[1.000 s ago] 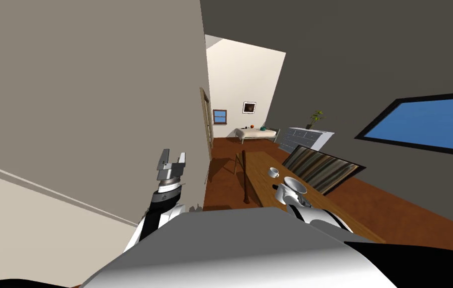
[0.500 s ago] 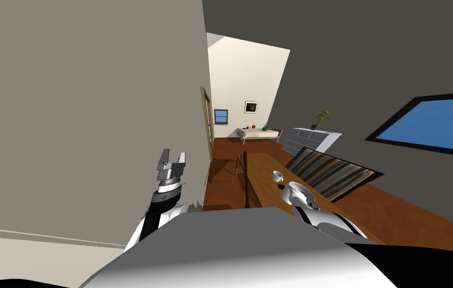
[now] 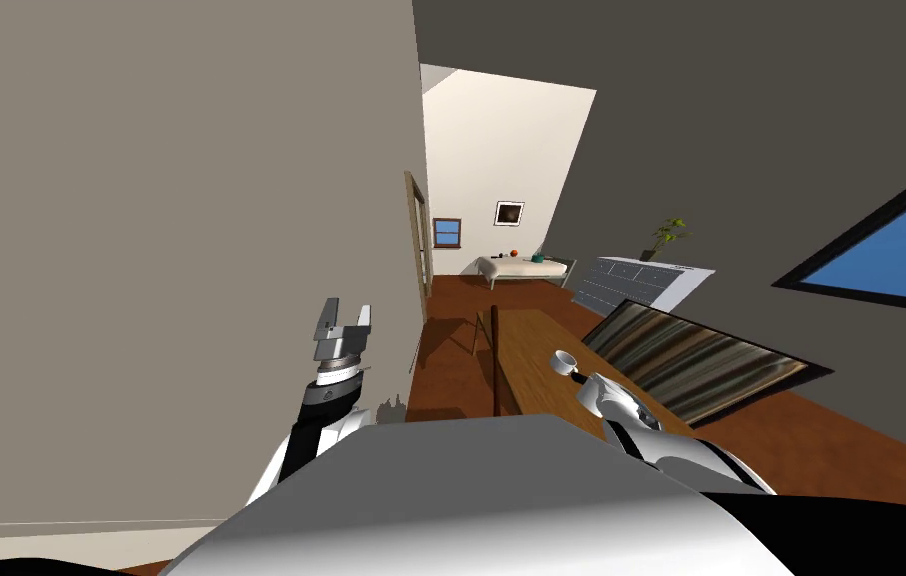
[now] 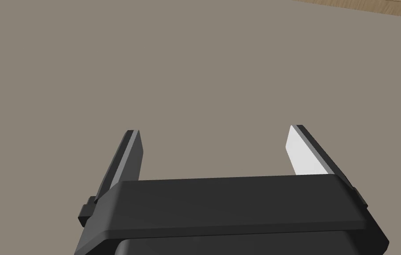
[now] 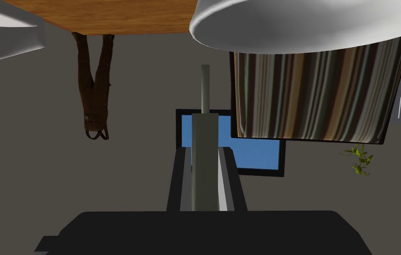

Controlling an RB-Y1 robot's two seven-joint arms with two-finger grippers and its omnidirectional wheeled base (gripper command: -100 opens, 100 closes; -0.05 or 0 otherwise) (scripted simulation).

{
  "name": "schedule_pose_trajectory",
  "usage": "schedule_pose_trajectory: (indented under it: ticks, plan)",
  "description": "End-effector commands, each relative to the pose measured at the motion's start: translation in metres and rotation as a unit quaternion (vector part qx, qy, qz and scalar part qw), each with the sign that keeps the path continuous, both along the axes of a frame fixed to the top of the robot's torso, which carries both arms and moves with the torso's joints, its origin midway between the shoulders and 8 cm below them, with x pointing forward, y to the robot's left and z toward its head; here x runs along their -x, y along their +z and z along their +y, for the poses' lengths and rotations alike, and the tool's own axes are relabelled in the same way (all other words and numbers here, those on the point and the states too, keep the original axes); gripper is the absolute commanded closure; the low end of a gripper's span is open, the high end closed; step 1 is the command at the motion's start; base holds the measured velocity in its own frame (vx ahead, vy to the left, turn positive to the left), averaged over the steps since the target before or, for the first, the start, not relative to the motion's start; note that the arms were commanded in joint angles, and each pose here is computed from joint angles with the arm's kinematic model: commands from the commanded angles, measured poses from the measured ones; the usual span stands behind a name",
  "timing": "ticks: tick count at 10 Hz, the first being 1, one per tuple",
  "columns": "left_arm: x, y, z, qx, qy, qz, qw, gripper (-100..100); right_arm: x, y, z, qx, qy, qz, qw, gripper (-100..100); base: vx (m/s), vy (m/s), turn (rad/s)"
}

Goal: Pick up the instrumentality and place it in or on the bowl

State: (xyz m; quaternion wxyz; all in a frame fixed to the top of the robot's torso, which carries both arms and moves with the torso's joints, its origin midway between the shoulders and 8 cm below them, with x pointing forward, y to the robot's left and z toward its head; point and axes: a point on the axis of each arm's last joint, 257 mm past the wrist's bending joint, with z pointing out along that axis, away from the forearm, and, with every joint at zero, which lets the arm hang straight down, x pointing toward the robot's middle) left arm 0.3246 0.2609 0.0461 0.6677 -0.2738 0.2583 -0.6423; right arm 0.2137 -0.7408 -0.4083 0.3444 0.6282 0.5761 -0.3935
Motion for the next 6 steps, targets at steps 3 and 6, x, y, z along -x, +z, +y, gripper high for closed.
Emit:
schedule_pose_trajectory:
  ticks: [3, 6]
  plan:
    - [0.0, 0.0, 0.0, 0.0, 0.0, 0.0, 1.0, 0, 0.014, 0.007, -0.024, 0.0, 0.011, -0.011, 0.9999, 100, 0.07, -0.038, 0.089]
    - [0.0, 0.0, 0.0, 0.0, 0.0, 0.0, 1.0, 0, 0.025, 0.014, -0.041, 0.002, 0.021, -0.018, 0.9996, 100, 0.054, -0.034, 0.096]
